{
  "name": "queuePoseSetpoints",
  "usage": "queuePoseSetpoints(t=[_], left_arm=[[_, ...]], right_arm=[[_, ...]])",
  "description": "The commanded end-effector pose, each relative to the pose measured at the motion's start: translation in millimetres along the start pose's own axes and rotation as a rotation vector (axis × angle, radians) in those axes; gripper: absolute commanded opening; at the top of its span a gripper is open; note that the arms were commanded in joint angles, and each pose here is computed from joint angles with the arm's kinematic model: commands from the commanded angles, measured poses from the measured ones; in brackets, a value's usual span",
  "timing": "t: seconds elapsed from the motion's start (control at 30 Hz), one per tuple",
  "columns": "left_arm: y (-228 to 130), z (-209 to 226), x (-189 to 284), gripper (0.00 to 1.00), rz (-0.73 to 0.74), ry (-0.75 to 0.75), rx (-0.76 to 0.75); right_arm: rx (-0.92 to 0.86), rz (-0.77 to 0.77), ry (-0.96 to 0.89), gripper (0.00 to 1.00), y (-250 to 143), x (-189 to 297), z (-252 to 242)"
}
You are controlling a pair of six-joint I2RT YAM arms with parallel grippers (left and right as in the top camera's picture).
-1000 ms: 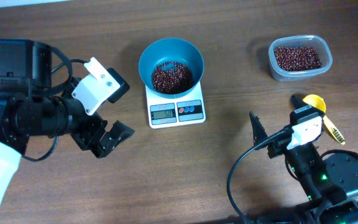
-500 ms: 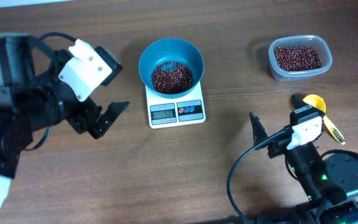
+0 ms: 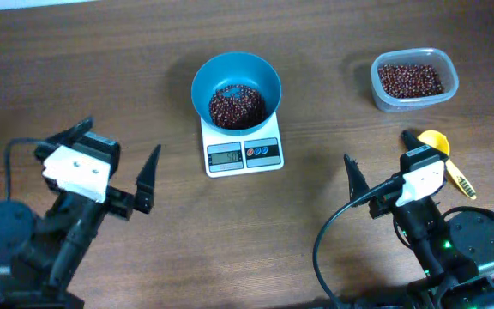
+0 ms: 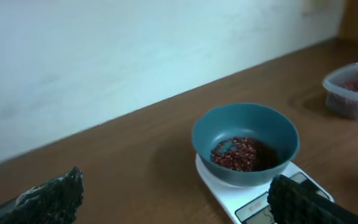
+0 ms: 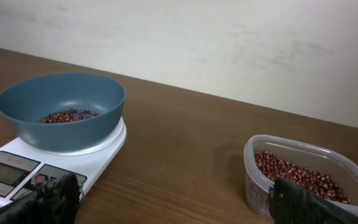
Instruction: Scoop item into bowl and weigh 50g on scale
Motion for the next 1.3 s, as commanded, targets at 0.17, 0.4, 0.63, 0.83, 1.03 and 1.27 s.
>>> queuePoseSetpoints(t=[0.17,0.4,0.63,0.83,1.03,1.27], left_arm=[[-58.0,-1.6,11.0,0.99,-0.073,0.133,0.057],[-69.5,3.0,20.5,0.99,-0.104,0.187,0.051],[-72.6,1.9,26.2,0.99,-0.145,0.204,0.039],[-72.4,2.7,27.9,0.99,-0.151,0.214,0.072],[-91.9,0.4,25.4,0.99,-0.062,0.213,0.153],[-95.7,0.1,24.7,0.99,-0.043,0.245,0.198]], right_arm=[[-0.01,-0.001,0.003,0.99,-1.3,0.2,1.0],[-0.011,-0.001,0.003,0.99,-1.2,0.2,1.0],[-0.01,-0.001,0.003,0.99,-1.2,0.2,1.0],[-0.01,-0.001,0.003,0.99,-1.2,0.2,1.0],[-0.011,-0.001,0.003,0.99,-1.3,0.2,1.0],[-0.011,-0.001,0.003,0.99,-1.3,0.2,1.0]])
Point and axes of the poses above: each gripper's point midway between its finger pads, its own x axis back along the fingers, its own z axis along the line the jaws close on, y = z × x, the point moved 4 cm from there along x, back along the fingers, and after that the axes turned 2 degrees about -x, right-handed, at the moved point
